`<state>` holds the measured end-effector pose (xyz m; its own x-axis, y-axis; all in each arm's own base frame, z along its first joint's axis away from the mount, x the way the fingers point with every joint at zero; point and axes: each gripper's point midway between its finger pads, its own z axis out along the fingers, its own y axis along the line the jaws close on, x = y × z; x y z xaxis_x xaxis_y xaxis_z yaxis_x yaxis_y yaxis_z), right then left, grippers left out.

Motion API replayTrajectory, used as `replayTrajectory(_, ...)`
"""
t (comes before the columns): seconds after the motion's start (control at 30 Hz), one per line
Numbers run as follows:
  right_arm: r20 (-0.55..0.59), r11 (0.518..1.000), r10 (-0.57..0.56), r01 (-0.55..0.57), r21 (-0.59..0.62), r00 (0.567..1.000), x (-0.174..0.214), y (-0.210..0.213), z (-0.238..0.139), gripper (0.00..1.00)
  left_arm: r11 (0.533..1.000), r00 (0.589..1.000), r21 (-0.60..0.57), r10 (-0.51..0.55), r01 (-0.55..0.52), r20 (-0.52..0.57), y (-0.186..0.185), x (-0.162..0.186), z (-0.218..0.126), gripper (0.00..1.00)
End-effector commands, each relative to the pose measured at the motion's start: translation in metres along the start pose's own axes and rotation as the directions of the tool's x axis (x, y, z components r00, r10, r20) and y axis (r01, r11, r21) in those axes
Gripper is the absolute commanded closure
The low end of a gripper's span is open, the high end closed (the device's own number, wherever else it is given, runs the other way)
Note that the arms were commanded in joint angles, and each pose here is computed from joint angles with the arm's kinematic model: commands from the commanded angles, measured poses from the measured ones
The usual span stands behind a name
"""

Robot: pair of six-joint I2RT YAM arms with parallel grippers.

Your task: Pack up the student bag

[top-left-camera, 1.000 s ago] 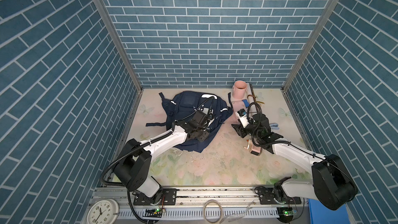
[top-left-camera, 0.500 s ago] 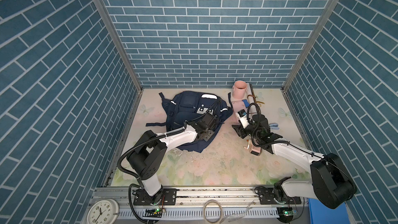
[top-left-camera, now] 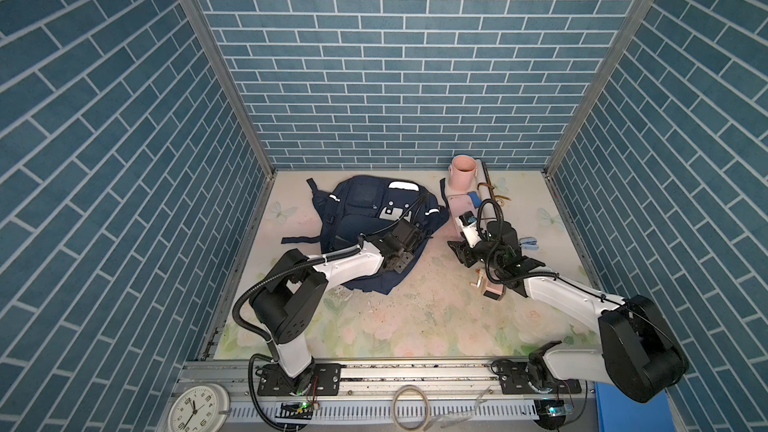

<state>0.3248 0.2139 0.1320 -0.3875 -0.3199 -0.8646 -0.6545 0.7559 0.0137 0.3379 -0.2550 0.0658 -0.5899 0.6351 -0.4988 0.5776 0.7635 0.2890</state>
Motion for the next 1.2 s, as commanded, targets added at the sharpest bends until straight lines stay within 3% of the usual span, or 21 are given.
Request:
replayTrajectory(0.0,0.009,1.000,0.025,-0.025,-0.012,1.000,0.000,0.003,-0.003,0.45,0.999,0.997,-0.028,0.028,-0.030,-0.070,0.001,0.020,0.008,0.37)
replayTrajectory(0.13,0.004,0.999,0.031,-0.031,-0.025,1.000,0.002,0.006,-0.002,0.45,0.995,0.996,-0.093,0.017,-0.026,-0.091,0.011,0.026,0.013,0.39)
replayTrajectory(0.2,0.005,0.999,0.028,-0.028,-0.032,1.000,0.002,0.007,-0.001,0.45,0.994,0.996,-0.107,0.010,-0.020,-0.092,0.015,0.024,0.011,0.47)
replayTrajectory(0.33,0.007,0.999,0.017,-0.016,-0.041,1.000,-0.002,0.008,-0.002,0.48,0.993,1.000,-0.117,-0.005,0.002,-0.019,0.025,0.000,-0.011,0.89)
replayTrajectory(0.4,0.011,0.999,0.018,-0.017,-0.046,1.000,-0.006,0.009,-0.002,0.48,0.994,0.999,-0.109,-0.008,0.011,0.031,0.030,-0.014,-0.026,1.00)
replayTrajectory(0.63,0.045,0.995,0.037,-0.032,-0.092,0.998,-0.022,0.016,-0.001,0.50,0.995,0.982,-0.095,0.024,-0.006,0.188,0.047,-0.062,-0.082,1.00)
replayTrajectory(0.9,0.106,0.988,0.075,-0.060,-0.139,0.992,-0.068,0.026,0.009,0.51,0.994,0.959,-0.090,0.086,-0.064,0.269,0.057,-0.080,-0.121,1.00)
replayTrajectory(1.03,0.143,0.982,0.034,-0.007,-0.188,0.989,-0.096,0.048,0.025,0.51,0.995,0.951,-0.067,0.086,-0.070,0.297,0.055,-0.085,-0.132,1.00)
replayTrajectory(1.17,0.117,0.969,0.019,0.011,-0.247,0.993,-0.096,0.067,0.052,0.51,0.997,0.945,-0.053,0.068,-0.054,0.319,0.058,-0.090,-0.140,1.00)
